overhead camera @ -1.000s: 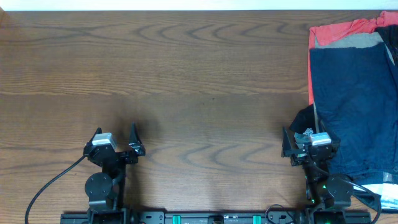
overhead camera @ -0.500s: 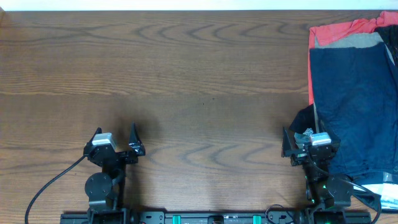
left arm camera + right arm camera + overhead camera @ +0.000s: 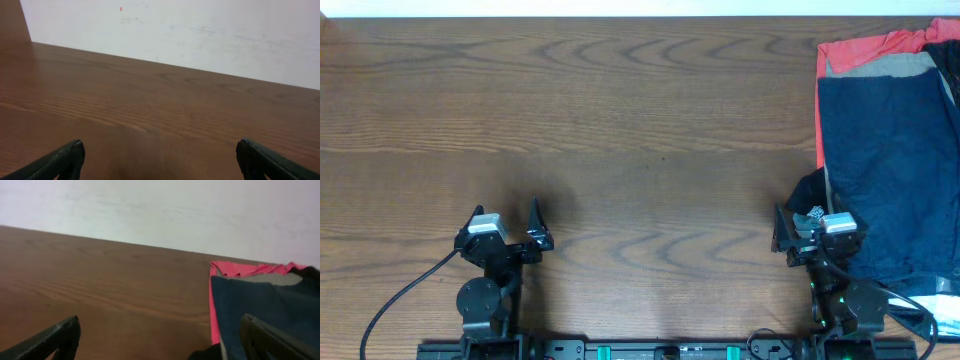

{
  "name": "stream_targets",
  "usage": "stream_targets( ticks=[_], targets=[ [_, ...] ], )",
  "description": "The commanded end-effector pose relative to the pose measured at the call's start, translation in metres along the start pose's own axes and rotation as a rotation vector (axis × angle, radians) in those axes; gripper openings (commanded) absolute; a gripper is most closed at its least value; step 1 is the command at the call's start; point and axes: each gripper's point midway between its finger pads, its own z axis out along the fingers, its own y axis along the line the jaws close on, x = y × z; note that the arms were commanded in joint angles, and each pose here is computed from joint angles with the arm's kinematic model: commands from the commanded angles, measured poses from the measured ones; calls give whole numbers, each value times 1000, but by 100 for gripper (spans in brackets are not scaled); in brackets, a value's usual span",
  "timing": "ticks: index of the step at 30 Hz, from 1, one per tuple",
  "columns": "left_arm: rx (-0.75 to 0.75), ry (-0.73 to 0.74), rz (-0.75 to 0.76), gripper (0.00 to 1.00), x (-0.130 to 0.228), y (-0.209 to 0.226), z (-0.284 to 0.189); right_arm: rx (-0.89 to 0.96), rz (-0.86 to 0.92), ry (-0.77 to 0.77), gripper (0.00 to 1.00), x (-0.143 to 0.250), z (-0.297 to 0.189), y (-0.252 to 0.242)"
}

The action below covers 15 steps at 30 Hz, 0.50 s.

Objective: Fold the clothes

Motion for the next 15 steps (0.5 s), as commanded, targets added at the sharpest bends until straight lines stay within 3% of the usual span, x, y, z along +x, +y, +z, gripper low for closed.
stream_targets(
  ticks=[1,7,15],
  targets=[
    [3,42,-77,98,15,1,1,4,62,1,99,-3,-1,0],
    [88,97,-85,98,9,-17,-4,33,68,43,99,-13,-8,-5],
    [64,342,-103,98,-8,-25,-19,107,86,208,99,-32,-11,-19]
  ],
)
